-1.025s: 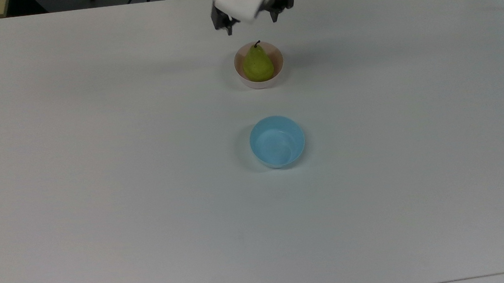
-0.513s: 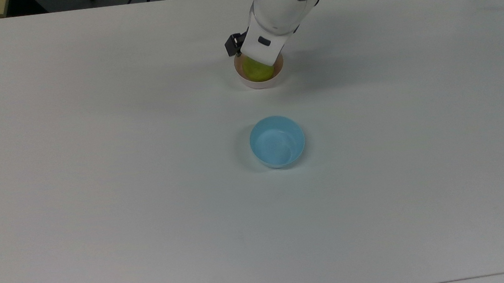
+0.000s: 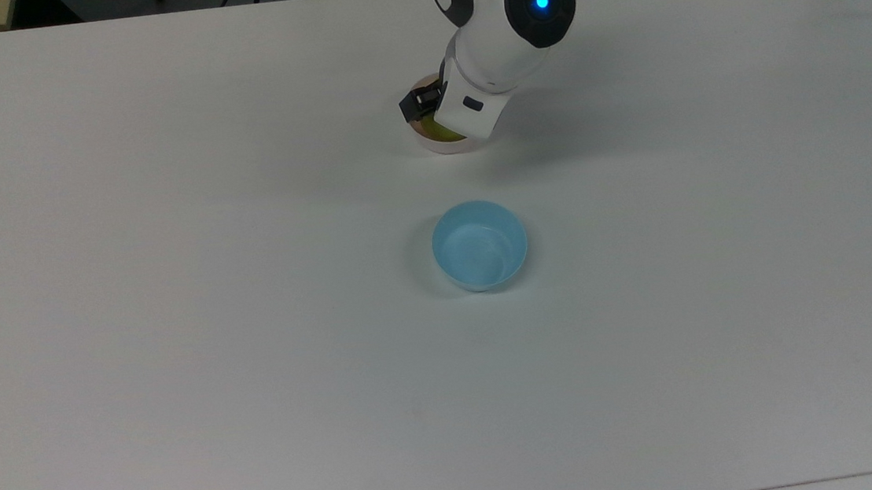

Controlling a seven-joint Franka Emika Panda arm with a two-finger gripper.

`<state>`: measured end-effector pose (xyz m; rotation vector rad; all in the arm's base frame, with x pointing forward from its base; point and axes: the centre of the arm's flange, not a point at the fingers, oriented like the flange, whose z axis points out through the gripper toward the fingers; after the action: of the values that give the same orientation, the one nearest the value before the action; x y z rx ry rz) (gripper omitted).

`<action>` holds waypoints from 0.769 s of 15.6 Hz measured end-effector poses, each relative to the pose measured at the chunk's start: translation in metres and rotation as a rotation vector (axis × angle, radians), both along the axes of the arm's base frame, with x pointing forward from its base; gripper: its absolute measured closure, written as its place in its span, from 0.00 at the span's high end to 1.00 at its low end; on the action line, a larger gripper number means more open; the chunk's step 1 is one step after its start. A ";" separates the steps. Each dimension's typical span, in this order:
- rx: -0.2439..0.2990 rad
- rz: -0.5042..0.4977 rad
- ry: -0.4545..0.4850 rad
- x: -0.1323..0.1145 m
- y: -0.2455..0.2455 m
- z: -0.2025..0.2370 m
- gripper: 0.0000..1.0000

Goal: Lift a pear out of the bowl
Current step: 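Lower the gripper onto the green pear and close on it, then lift the green pear up out of the pink bowl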

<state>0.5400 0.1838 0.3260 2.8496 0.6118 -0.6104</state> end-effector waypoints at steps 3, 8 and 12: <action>0.003 0.011 -0.001 0.000 0.006 -0.006 0.87; 0.002 0.015 -0.005 0.000 0.007 -0.005 0.66; 0.007 0.013 -0.016 0.001 0.007 0.002 0.63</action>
<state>0.5413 0.1905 0.3277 2.8520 0.6305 -0.5833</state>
